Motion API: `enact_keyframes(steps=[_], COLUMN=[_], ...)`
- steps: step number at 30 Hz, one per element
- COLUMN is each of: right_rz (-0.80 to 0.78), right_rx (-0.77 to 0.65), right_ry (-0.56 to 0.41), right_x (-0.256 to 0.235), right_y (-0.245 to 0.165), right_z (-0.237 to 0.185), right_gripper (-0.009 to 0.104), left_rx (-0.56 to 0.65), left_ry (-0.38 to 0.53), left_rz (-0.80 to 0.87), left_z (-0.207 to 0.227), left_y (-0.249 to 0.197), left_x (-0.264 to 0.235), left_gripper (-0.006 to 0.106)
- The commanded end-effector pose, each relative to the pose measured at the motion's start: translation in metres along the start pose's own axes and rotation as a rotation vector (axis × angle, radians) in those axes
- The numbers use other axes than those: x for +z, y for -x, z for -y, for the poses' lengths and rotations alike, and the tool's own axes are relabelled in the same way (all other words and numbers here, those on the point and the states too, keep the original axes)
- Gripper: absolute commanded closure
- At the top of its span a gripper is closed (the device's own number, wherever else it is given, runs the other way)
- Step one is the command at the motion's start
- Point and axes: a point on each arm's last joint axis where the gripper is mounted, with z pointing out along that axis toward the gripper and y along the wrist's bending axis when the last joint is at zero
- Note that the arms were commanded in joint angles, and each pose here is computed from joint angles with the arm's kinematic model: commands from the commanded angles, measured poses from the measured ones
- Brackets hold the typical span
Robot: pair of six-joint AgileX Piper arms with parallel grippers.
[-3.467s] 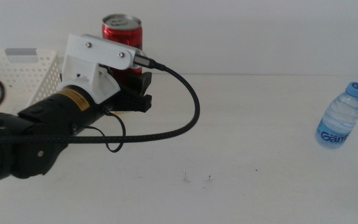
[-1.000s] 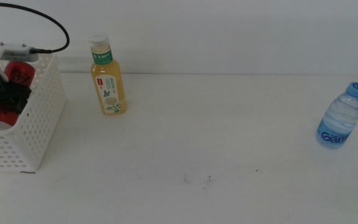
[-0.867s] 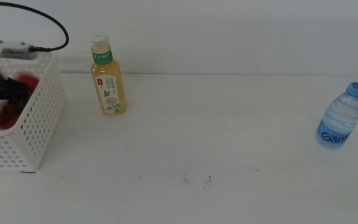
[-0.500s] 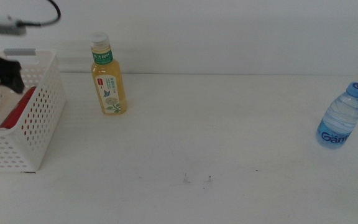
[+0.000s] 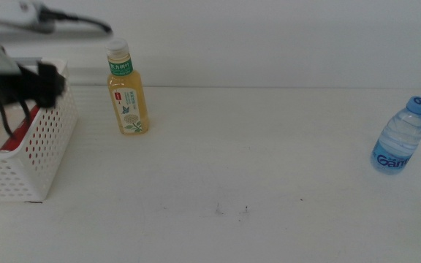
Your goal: Use arms to grab the bottles and put them into the dustbin to the left of the table.
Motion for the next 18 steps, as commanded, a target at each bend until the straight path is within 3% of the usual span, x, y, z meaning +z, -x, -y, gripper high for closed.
enact_keyframes(steps=[1,9,15,18], right_rz=[0.011,0.011,0.011,0.011], right_rx=[-0.009,-0.009,-0.009,-0.009], right_ry=[-0.005,-0.005,-0.005,-0.005], right_x=[0.0,0.0,0.0,0.0], right_y=[0.0,0.0,0.0,0.0], right_z=[0.0,0.0,0.0,0.0], right_gripper=[0.004,0.004,0.004,0.004], left_rx=[-0.028,-0.069,-0.056,-0.119], left_ry=[-0.028,-0.126,-0.117,-0.127], left_rz=[0.105,0.374,0.435,0.459], left_z=[0.016,0.048,0.05,0.051], left_y=[-0.019,-0.085,-0.119,-0.119], left_x=[-0.007,-0.012,-0.001,0.006], left_gripper=[0.007,0.007,0.007,0.007])
